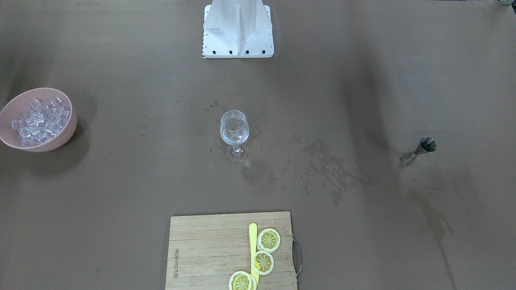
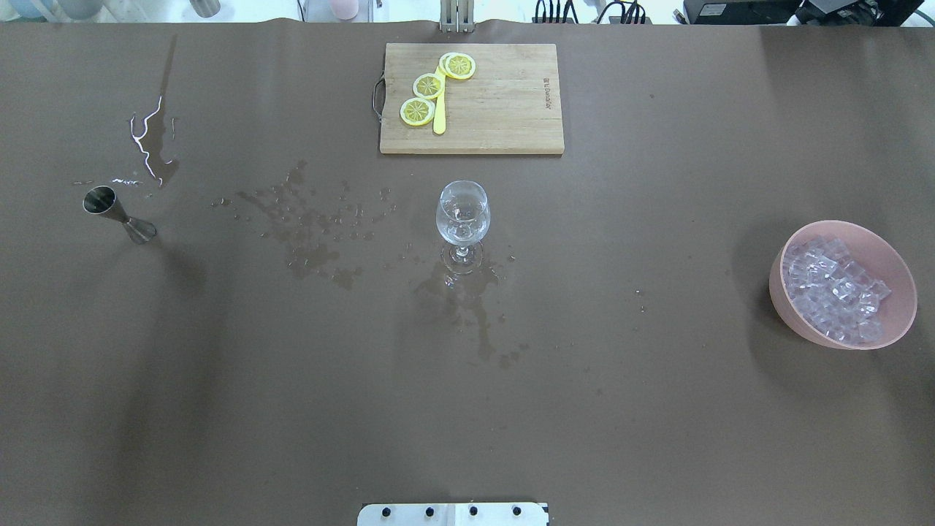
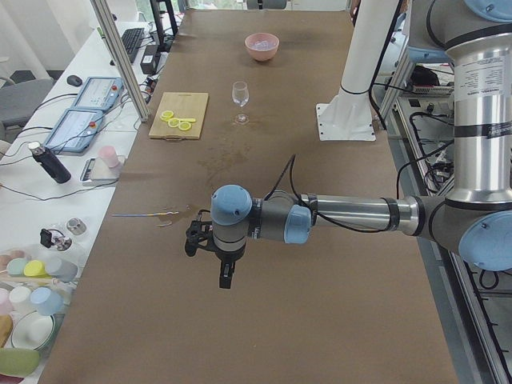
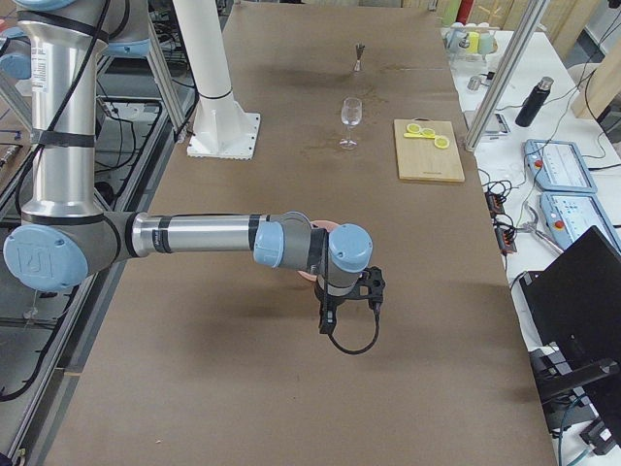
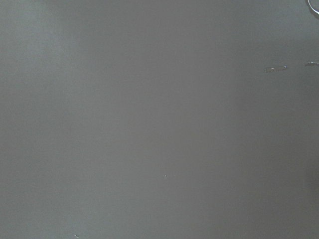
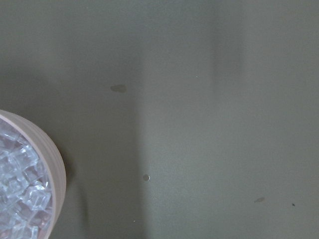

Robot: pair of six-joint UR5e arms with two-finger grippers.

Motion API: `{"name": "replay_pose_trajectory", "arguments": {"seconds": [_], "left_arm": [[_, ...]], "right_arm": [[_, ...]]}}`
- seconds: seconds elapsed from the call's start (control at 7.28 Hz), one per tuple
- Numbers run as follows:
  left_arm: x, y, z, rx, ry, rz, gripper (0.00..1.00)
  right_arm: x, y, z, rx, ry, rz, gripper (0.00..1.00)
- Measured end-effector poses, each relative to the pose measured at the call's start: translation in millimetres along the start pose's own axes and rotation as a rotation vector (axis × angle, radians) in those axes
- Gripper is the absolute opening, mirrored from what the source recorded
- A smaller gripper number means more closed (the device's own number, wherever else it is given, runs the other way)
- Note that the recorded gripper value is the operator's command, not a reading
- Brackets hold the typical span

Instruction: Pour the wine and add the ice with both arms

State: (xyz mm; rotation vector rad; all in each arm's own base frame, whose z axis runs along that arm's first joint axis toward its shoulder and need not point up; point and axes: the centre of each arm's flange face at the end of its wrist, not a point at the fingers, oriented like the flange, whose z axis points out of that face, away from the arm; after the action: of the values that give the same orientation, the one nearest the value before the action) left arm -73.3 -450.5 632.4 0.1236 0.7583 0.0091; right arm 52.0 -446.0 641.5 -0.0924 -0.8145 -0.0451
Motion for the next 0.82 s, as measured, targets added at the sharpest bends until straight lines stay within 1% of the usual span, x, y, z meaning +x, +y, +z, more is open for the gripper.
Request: {"name": "replay_pose_trajectory", "arguments": {"seconds": [0.82], "left_arm": [[-1.2, 1.0, 1.3, -0.003, 0.0, 0.002, 0.98]], "right_arm": [[-3.6, -1.1, -3.4, 0.007, -0.001, -0.007, 1.0]]}}
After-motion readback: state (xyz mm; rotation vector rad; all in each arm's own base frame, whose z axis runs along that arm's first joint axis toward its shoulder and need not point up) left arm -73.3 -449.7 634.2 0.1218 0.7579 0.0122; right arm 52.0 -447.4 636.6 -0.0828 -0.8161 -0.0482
